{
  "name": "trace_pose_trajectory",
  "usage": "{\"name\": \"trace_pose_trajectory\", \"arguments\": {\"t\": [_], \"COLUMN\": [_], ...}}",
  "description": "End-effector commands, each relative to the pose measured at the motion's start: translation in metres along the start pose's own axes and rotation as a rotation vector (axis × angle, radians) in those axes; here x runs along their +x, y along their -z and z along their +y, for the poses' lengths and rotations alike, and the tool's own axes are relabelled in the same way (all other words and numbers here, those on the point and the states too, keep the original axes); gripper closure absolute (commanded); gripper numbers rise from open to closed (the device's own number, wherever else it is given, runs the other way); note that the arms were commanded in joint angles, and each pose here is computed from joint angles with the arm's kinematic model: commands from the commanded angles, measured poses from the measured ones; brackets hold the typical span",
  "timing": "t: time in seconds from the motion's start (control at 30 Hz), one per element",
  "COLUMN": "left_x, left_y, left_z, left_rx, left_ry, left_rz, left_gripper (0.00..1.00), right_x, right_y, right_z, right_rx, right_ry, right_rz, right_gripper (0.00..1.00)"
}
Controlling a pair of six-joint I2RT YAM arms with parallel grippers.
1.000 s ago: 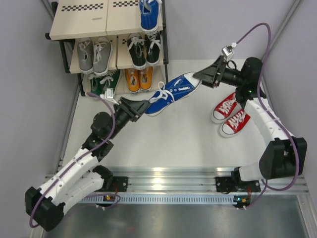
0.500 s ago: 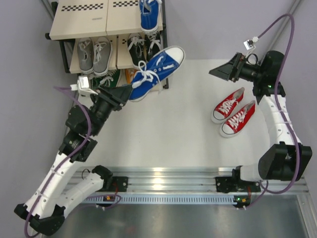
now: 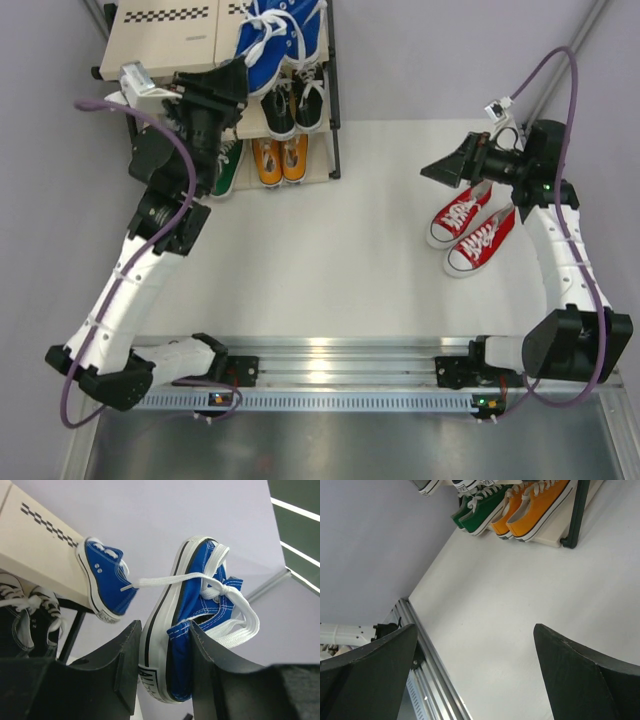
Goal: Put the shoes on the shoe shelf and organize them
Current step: Place the shoe at the shoe shelf.
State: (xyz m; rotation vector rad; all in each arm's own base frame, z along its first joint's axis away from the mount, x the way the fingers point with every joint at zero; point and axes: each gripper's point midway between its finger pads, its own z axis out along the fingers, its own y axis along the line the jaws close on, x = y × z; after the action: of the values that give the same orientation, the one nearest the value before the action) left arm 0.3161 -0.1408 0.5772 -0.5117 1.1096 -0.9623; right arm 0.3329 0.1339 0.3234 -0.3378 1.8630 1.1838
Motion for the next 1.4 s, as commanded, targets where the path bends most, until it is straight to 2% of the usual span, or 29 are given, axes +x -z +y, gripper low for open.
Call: {"name": "trace_pose_trajectory", "arguments": {"t": [0.0, 0.2, 0.3, 0.53, 0.73, 1.37], "left_x": [-0.066, -0.084, -0.085, -0.055, -0.032, 0.003], "left_y": [-0.020, -0.049, -0.061, -0.093, -0.105, -0.121], "left_z": [-0.029, 0.003, 0.017, 0.051, 0.071, 0.105], "left_rx": [0.014, -0.164, -0.242, -0.359, -0.420, -0.519], "left_ry": [0.034, 0.016, -0.002, -0.038, 0.009, 0.014], "left_rz": [-0.272, -0.466, -0.516, -0.506, -0.465, -0.419], "left_gripper": [1.00, 1.00, 1.00, 1.00, 1.00, 1.00], "right_x": [-0.003, -0.003, -0.001, -0.001, -0.001, 0.005], "right_y": [0.008, 0.009, 0.010, 0.012, 0.016, 0.021], "right_z": [0.008, 0.012, 0.012, 0.011, 0.012, 0.010], "right_rx": [0.012, 0.012, 0.016, 0.027, 0.035, 0.044], "right_ry": [0.091, 0.091, 0.092, 0.086, 0.093, 0.084], "right_rz": [-0.020, -0.030, -0.029, -0.035, -0.046, -0.055], "right_gripper": [0.01, 0.00, 0.01, 0.00, 0.01, 0.01]}}
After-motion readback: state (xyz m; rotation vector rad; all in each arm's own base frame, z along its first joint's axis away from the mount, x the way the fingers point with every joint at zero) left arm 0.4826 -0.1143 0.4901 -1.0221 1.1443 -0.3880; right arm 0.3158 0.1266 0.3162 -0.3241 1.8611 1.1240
